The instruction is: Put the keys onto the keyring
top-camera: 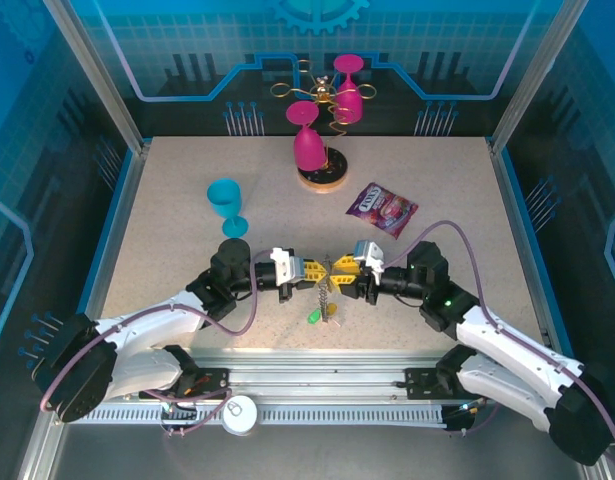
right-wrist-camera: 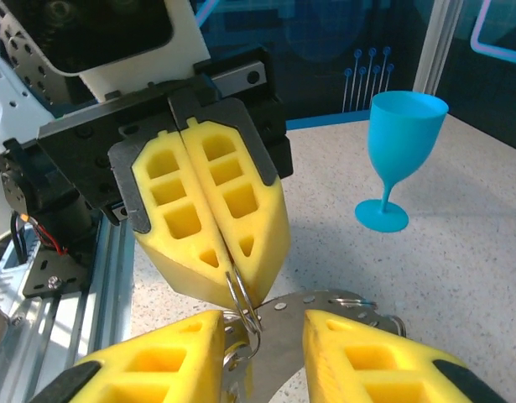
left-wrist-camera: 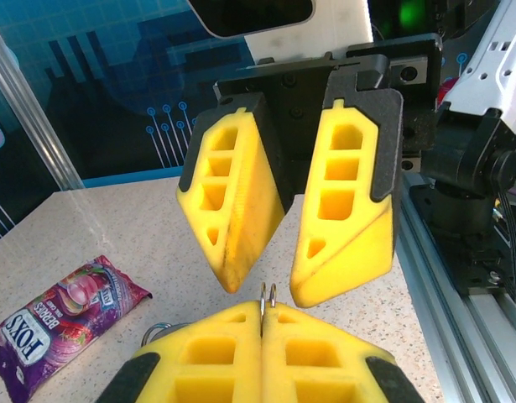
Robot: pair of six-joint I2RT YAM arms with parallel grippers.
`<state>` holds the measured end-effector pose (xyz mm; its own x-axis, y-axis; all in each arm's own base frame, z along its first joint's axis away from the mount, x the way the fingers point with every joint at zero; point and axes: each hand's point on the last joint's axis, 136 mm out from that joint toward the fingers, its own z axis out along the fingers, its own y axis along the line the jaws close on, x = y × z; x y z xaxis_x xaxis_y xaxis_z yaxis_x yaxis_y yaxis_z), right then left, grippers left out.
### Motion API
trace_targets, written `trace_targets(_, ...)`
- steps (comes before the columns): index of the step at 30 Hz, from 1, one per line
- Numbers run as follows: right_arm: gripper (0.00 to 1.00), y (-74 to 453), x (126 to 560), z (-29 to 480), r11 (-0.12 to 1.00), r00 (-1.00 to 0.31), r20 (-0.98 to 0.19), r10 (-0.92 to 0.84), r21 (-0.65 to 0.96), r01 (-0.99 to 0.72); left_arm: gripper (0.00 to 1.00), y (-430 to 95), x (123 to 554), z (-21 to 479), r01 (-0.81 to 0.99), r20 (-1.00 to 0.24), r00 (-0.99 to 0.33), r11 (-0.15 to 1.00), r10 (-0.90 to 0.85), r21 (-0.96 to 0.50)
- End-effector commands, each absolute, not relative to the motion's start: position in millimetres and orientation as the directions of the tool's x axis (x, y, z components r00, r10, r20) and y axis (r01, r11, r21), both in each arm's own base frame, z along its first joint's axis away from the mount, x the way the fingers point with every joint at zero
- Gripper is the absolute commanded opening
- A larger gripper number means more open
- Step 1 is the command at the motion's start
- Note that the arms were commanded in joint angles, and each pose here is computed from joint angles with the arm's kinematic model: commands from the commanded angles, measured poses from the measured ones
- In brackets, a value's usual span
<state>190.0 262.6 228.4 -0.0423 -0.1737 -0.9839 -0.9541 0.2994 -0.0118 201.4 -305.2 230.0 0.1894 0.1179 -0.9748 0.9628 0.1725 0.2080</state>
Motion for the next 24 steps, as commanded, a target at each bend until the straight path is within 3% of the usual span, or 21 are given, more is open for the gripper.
trace_targets(1,0.28,269.4,183.4,242.0,0.240,0.073,-0.987,-0.146,-0.107,-0.965,0.00,-307.9,195.2,242.4,0.961,-0.971,0.229,0.143,0.068,0.236)
trace_targets(24,0.17,272.4,184.7,227.8,0.212,0.161,-0.960,-0.227,-0.210,-0.954,0.00,-308.6,194.7,244.0,0.963,-0.972,0.225,0.138,0.062,0.231)
